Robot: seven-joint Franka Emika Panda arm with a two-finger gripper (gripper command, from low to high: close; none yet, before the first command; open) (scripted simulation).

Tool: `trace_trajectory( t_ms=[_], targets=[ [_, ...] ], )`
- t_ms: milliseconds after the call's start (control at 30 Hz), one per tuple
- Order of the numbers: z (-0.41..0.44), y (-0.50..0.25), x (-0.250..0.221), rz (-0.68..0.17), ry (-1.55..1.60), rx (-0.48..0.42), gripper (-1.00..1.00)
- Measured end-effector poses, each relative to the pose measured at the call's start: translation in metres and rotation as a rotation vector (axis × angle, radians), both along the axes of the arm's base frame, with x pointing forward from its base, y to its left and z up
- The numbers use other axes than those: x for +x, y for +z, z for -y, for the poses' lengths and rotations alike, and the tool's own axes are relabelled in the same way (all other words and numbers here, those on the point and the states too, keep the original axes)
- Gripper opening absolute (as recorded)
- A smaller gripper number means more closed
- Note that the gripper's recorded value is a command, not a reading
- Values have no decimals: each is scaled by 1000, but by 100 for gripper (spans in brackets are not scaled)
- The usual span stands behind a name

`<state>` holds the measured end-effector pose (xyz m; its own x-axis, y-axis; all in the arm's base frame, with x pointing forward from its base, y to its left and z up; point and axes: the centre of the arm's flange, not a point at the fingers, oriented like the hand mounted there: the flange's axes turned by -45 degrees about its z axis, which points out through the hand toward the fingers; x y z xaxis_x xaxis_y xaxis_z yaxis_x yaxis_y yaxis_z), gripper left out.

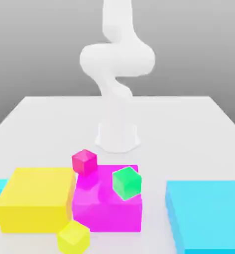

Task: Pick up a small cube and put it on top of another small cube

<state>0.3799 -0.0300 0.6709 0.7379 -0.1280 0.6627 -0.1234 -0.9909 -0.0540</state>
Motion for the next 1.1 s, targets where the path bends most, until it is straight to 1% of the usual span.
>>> trace_trajectory(
  t_ms=[100, 200, 300, 400, 533, 667, 800, 867, 967, 1000, 1100],
  targets=[
    [43, -54, 32, -85, -144, 62, 0],
    [87, -109, 51, -162, -287, 123, 0],
    [133, -167, 59, -236, -433, 184, 0],
    [177, -226, 55, -306, -582, 246, 0],
    [230, -305, 32, -395, -785, 329, 0],
    [285, -384, -17, -476, -1020, 420, 0],
    [305, -458, -63, -563, -1204, 497, 0],
    [309, -487, -74, -580, -1244, 511, 0],
    [310, -524, -77, -585, -1256, 514, 0],
    [310, -536, -78, -585, -1256, 515, -100],
    [310, -536, -78, -585, -1256, 515, -100]
  ],
)
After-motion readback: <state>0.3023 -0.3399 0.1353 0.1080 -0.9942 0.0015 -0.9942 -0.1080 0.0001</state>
